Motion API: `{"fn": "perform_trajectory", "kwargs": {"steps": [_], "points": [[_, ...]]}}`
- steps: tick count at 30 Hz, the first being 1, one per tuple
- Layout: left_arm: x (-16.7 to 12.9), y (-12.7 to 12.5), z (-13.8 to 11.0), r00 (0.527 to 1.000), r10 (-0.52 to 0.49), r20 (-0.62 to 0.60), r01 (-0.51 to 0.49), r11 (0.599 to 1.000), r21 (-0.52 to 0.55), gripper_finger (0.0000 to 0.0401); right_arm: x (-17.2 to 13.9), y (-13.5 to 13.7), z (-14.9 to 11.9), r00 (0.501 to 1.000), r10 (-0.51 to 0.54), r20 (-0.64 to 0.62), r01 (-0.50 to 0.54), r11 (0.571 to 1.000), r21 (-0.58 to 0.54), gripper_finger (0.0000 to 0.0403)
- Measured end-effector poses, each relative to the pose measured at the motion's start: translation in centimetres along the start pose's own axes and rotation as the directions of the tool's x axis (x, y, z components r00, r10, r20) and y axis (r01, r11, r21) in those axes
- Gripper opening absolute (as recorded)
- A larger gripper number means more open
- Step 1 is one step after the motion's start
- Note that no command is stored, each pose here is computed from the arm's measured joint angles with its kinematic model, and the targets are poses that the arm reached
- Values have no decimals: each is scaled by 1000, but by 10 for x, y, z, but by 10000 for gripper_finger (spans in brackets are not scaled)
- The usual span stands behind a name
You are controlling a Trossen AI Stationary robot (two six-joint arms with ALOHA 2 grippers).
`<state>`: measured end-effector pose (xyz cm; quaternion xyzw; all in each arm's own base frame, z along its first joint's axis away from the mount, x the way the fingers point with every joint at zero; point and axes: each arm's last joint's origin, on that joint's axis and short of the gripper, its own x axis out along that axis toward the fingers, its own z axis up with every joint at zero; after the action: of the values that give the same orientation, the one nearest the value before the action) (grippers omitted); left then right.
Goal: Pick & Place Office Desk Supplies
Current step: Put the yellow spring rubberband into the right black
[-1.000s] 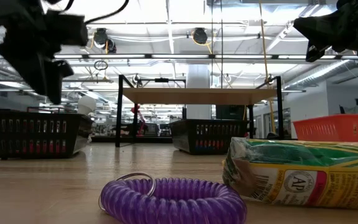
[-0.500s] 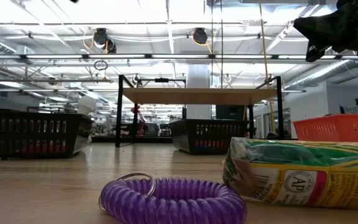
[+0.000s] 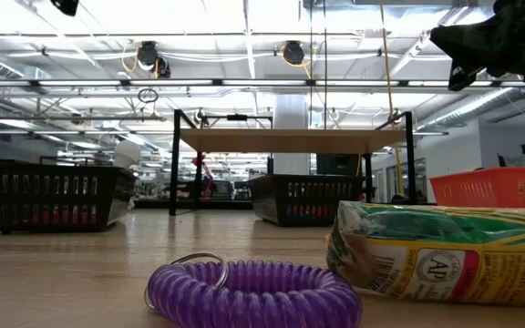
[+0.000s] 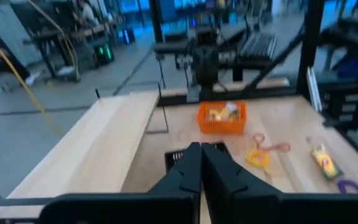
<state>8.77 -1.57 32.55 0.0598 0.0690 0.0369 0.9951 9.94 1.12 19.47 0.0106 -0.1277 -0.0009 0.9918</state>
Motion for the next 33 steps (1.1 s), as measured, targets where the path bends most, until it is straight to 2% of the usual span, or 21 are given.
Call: {"fn": "perform_trajectory", "kwargs": {"steps": [4,10,14,16,20,24,26,30,33], "points": [[-3,0,-20,996,-2,86,4,1000,-29,11,0,0,0,1000,0,0,0,1000,0,0],[0,-3,-65,998,12,61,-7,998,-69,6,0,0,0,1000,0,0,0,1000,0,0],[1,-8,-81,980,-75,182,84,995,-46,2,0,0,0,1000,0,0,0,1000,1,0],[0,-8,-88,974,-65,216,75,996,-41,4,0,0,0,1000,-1,0,1,1000,5,0],[1,-7,-98,976,6,219,10,998,-70,2,0,0,0,1000,0,0,0,1000,6,0],[5,-4,-105,981,85,174,-56,985,-163,6,0,0,0,1000,-2,3,2,1000,-6,0],[8,-5,-111,985,71,154,-44,984,-170,3,0,0,1,1000,-4,7,4,1000,-16,0],[11,-9,-116,986,-29,166,53,988,-143,5,0,0,0,1000,-5,5,5,1000,-19,0],[16,-12,-127,989,-42,142,62,989,-135,5,0,0,0,1000,-5,5,5,1000,-19,0]]}}
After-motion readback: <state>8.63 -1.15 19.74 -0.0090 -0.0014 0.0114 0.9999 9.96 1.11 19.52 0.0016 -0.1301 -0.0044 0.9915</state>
